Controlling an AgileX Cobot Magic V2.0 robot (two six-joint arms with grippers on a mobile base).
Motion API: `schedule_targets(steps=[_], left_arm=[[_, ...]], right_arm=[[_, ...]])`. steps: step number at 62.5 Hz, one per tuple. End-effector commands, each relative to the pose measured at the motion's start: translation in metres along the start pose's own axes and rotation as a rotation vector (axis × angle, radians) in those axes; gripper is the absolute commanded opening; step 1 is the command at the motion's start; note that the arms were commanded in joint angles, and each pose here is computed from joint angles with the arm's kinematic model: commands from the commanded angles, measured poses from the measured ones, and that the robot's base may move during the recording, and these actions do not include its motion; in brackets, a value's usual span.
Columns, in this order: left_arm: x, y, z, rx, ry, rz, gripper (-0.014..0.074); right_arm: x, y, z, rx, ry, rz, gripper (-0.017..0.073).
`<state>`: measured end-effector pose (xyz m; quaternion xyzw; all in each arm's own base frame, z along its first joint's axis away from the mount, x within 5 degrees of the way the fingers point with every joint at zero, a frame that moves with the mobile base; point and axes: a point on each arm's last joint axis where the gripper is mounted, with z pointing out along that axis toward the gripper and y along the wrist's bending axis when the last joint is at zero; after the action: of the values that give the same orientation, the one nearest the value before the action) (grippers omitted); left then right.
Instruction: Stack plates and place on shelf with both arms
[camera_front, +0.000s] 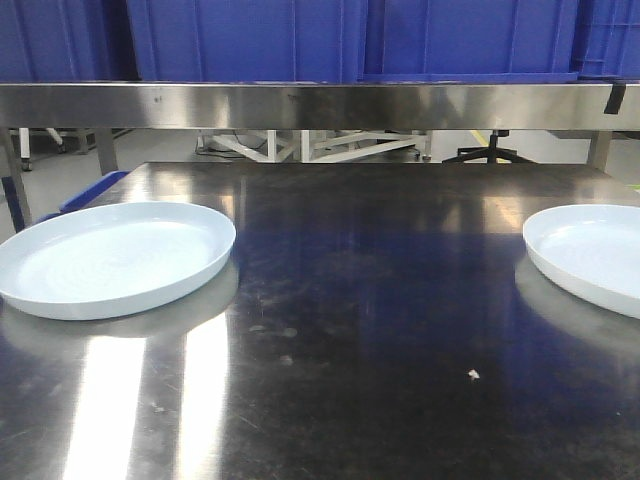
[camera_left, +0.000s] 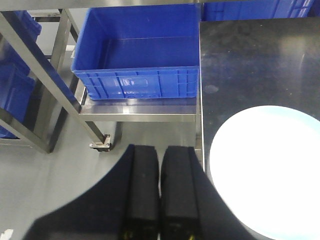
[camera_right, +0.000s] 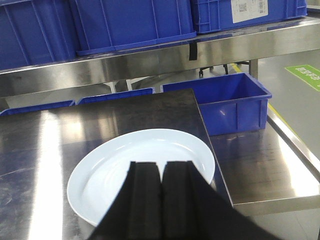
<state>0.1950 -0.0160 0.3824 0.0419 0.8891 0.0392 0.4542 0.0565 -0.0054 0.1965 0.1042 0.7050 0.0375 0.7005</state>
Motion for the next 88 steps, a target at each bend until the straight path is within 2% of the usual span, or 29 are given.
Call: schedule_targets(steps=[1,5,35,42,46,52,54,56,59,61,63,77,83,88], left_arm=[[-0.016,-0.002,-0.011,0.035,-0.125,-0.025,0.0087],[-0.017,-0.003,-0.011,0.048,-0.129,-0.038,0.0087],[-0.017,-0.003,-0.011,0.048,-0.134,-0.038,0.0087],[-0.016,-0.005,-0.011,0.072,-0.124,-0.064,0.0087],[-0.015,-0.006,-0.011,0.076,-0.119,-0.067,0.0087],[-0.015,-0.005,-0.011,0.074,-0.115,-0.066,0.0087],[-0.015,-0.005,-0.011,0.073,-0.113,-0.066,0.0087],[-0.015,-0.005,-0.011,0.071,-0.112,-0.064,0.0087],[-0.015,-0.005,-0.011,0.071,-0.109,-0.064,0.0087],[-0.014,-0.005,-0.011,0.071,-0.105,-0.064,0.0087],[-0.014,-0.005,-0.011,0.070,-0.102,-0.064,0.0087],[-0.014,-0.005,-0.011,0.069,-0.101,-0.062,0.0087],[-0.014,-0.005,-0.011,0.069,-0.101,-0.062,0.0087],[-0.014,-0.005,-0.011,0.069,-0.101,-0.062,0.0087]], right_arm=[[-0.008,0.002,-0.002,-0.022,-0.100,-0.005,0.0020],[-0.008,0.002,-0.002,-0.022,-0.100,-0.005,0.0020],[-0.008,0.002,-0.002,-0.022,-0.100,-0.005,0.0020],[-0.008,0.002,-0.002,-0.022,-0.100,-0.007,0.0020],[-0.008,0.002,-0.002,-0.017,-0.101,-0.028,0.0020],[-0.013,0.003,-0.002,-0.032,-0.157,-0.027,0.0020],[-0.017,0.004,-0.003,-0.038,-0.175,0.005,0.0020],[-0.022,0.004,-0.004,-0.044,-0.179,0.076,0.0020],[-0.028,0.006,-0.005,-0.044,-0.129,0.213,0.0020],[-0.033,0.008,-0.006,-0.041,-0.091,0.246,0.0020],[-0.038,0.009,-0.006,-0.036,-0.062,0.251,0.0020],[-0.093,0.021,0.020,0.003,0.092,0.234,0.0020],[-0.114,0.025,0.047,0.024,0.158,0.167,0.0020],[-0.126,0.027,0.073,0.041,0.228,0.087,0.0020]])
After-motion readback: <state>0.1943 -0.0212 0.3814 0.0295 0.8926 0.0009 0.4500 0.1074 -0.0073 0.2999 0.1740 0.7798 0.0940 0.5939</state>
